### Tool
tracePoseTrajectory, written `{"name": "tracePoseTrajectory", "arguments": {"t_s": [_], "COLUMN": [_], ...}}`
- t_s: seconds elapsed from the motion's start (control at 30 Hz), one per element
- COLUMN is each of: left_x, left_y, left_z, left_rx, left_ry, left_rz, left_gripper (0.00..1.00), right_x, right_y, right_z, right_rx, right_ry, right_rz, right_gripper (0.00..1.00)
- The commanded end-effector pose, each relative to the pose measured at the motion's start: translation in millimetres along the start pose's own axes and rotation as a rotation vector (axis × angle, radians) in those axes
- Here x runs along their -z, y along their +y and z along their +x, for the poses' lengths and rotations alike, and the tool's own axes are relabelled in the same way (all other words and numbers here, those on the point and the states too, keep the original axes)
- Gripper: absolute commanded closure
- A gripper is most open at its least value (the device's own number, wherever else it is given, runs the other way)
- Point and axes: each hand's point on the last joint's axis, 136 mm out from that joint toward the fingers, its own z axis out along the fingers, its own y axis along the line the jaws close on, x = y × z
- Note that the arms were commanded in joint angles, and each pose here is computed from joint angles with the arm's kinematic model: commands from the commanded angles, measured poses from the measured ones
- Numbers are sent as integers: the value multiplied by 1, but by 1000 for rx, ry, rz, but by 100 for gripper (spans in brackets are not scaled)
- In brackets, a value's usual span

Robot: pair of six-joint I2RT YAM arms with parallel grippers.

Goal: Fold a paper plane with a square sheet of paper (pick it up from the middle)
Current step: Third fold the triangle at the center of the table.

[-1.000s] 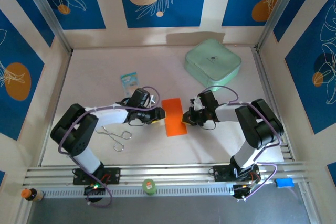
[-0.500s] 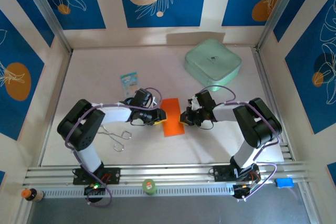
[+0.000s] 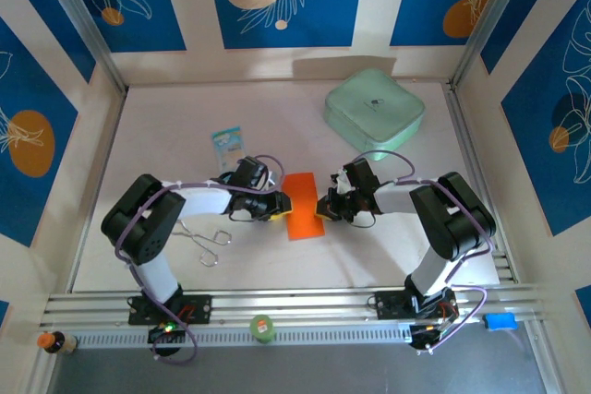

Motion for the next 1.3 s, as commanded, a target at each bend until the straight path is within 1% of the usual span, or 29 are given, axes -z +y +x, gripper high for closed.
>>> {"name": "tracePoseTrajectory", "arguments": {"t_s": [0.0, 0.13, 0.27, 0.63, 0.77, 0.9, 0.97, 1.07, 1.17, 1.27], "left_x": [-8, -9, -9, -3, 2, 7, 9, 13, 16, 17], "left_y": [-6, -6, -13, -10, -8, -12, -16, -21, -26, -28], "left_z": [0, 0, -1, -3, -4, -4, -5, -5, -5, -5], "left_rx": [6, 15, 12, 11, 9, 5, 4, -2, -6, -3], "left_ry": [24, 23, 18, -6, -23, -32, -33, -34, -29, -24], "left_rz": [33, 40, 84, 45, 25, 28, 38, 50, 63, 66], "left_gripper": [65, 67, 68, 72, 81, 91, 92, 93, 93, 93], "right_x": [-6, -5, -5, -4, -2, 8, 15, 24, 31, 33], "right_y": [-31, -31, -31, -29, -20, 1, 12, 32, 45, 56], "right_z": [18, 18, 18, 17, 15, 10, 8, 7, 8, 10], "right_rx": [-83, -86, -85, -81, -43, 54, 116, 224, 334, 501], "right_ry": [47, 45, 44, 38, 26, -18, -42, -78, -121, -216], "right_rz": [107, 105, 105, 97, 61, 2, -11, -16, 16, 79], "right_gripper": [100, 100, 100, 100, 98, 89, 81, 66, 63, 60]}}
